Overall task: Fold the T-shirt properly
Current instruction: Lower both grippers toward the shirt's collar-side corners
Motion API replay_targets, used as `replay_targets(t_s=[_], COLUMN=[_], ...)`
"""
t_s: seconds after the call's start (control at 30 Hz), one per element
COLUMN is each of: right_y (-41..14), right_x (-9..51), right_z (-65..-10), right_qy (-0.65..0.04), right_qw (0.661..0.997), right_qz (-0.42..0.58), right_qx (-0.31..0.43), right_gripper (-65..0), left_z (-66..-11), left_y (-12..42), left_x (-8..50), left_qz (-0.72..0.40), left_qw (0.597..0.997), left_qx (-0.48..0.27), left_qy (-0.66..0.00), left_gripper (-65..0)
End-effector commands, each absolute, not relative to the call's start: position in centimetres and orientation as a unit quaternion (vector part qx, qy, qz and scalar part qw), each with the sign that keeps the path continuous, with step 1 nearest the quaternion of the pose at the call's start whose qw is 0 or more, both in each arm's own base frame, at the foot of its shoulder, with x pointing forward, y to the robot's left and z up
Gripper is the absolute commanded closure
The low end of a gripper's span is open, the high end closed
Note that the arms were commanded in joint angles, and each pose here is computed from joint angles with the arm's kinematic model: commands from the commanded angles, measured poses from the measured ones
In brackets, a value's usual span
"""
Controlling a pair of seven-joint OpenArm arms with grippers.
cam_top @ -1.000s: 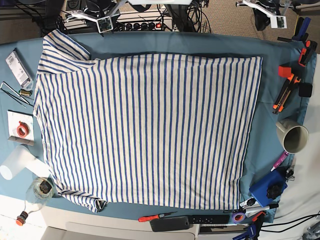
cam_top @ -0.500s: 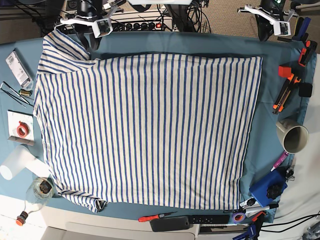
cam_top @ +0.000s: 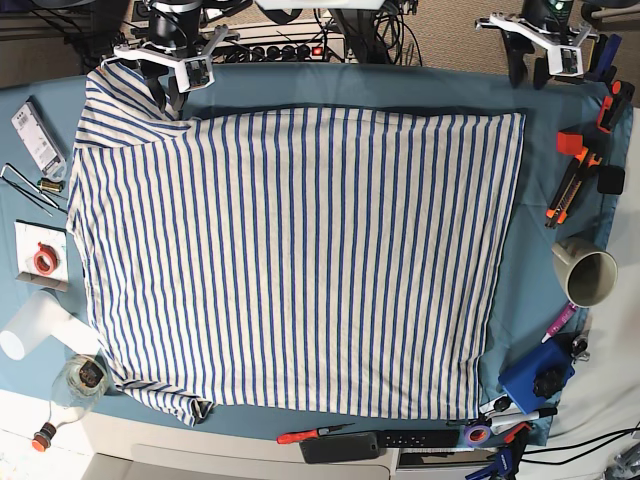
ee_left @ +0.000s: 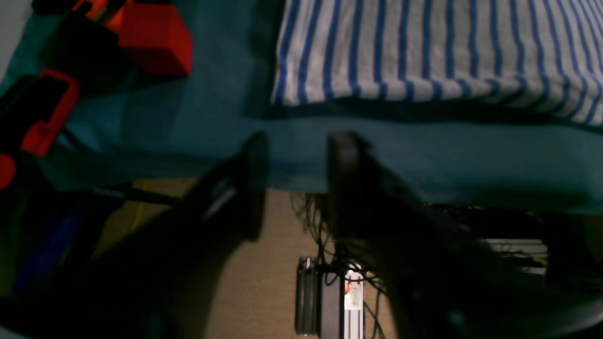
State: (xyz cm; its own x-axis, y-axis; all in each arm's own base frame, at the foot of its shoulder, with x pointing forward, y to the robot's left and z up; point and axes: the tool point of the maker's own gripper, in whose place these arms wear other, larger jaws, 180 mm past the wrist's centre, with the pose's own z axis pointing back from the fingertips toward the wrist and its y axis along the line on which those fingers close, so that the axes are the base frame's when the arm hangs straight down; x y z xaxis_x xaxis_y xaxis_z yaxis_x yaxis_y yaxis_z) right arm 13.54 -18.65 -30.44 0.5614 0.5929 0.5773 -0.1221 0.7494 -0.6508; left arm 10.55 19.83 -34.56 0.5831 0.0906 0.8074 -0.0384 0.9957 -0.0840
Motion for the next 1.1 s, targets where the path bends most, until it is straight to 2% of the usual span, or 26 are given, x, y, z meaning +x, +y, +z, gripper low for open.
replay_targets(t_s=[0.0,0.33,0.6,0.9,1.07], right_y=[-18.6,-17.5,-13.4,-15.1,-15.6], right_x=[13.8,15.0,16.8,17.7,17.0], right_z=[-29.5,-31.0,-31.7,-30.0,-30.8], right_qy=[-0.431,-0.424,-0.444,-0.462,-0.434], right_qw=[0.830,0.863,0.876,0.839,0.858], right_qz=[0.209,0.171,0.168,0.208,0.183], right_qx=[-0.284,-0.216,-0.090,-0.199,-0.204], right_gripper=[-13.6,-13.6,-13.6,-13.6,-13.6], left_z=[-33.8,-33.7,-33.7,-33.6,-33.4], left_y=[19.8,19.8,19.8,19.8,19.8], left_x=[10.7,10.8,10.9,11.0,11.7], left_qz=[0.033,0.033,0.033,0.033,0.033], left_qw=[0.884,0.883,0.882,0.881,0.876], left_qx=[-0.029,-0.029,-0.029,-0.029,-0.030], left_qy=[-0.466,-0.468,-0.469,-0.471,-0.480], left_gripper=[-24.6,-24.6,-24.6,-24.6,-24.6])
